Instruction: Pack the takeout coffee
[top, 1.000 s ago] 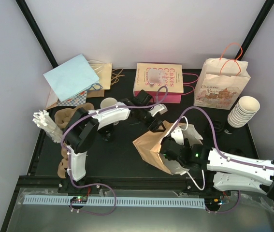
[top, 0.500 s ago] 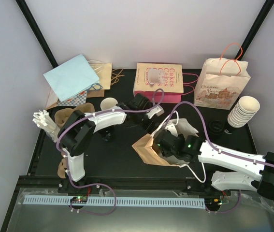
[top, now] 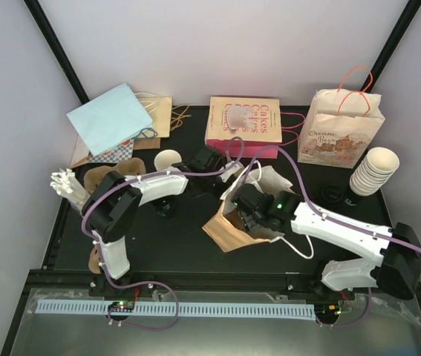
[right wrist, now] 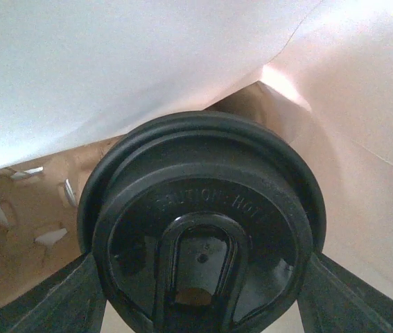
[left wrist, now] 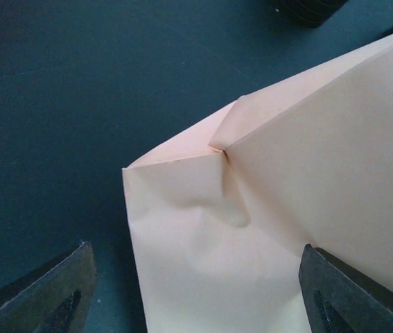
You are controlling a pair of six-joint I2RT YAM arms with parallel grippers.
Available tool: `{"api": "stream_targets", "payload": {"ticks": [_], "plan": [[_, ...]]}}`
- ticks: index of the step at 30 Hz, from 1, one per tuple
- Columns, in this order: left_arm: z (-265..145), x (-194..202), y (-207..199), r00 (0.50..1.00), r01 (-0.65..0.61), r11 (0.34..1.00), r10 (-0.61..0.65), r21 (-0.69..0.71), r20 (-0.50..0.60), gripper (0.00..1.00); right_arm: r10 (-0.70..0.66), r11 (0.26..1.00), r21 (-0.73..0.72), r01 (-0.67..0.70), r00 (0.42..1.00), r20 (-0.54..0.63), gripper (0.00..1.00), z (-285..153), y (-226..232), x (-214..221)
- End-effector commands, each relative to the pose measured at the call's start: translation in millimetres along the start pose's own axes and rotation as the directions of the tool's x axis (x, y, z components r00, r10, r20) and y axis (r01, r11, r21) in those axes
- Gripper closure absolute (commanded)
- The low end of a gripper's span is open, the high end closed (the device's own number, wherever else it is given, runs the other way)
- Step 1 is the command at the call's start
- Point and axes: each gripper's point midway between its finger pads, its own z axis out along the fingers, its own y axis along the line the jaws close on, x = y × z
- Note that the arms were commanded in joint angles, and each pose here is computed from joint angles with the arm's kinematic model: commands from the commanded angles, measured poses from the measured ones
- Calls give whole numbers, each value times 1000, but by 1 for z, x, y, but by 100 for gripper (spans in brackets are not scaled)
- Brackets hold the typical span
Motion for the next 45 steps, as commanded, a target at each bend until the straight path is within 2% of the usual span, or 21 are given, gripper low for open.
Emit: {"api": "stream_targets", "payload": {"ticks": [1, 6, 14, 21, 27, 32, 37, 45], "plan": [[6, 46, -34, 989, 87, 989, -72, 122, -127, 16, -27, 996, -84, 29, 999, 24, 45, 14, 22, -26], [-19, 38, -12, 989, 148, 988, -146, 41, -34, 11, -48, 995, -93, 48, 999, 3, 45, 16, 27, -32], [-87, 12, 11, 973, 212, 959, -189, -189, 134, 6, -70, 992, -103, 69, 997, -9, 45, 19, 30, -39], [-142, -4, 7, 948, 257, 930, -190, -264, 255, 3, -104, 987, -127, 97, 993, -51, 45, 33, 41, -44], [-176, -14, -15, 932, 250, 935, -163, -250, 324, 2, -110, 987, -121, 102, 992, -61, 46, 34, 43, -52], [-204, -17, -27, 916, 272, 923, -161, -273, 367, 2, -108, 989, -103, 105, 994, -27, 46, 14, 35, -65], [-227, -30, -55, 898, 235, 949, -130, -208, 420, 4, -110, 989, -99, 108, 994, -17, 46, 3, 31, -69], [-251, -36, -78, 902, 257, 950, -171, -176, 397, 11, -114, 989, -102, 111, 993, -20, 45, 6, 34, -67]]}}
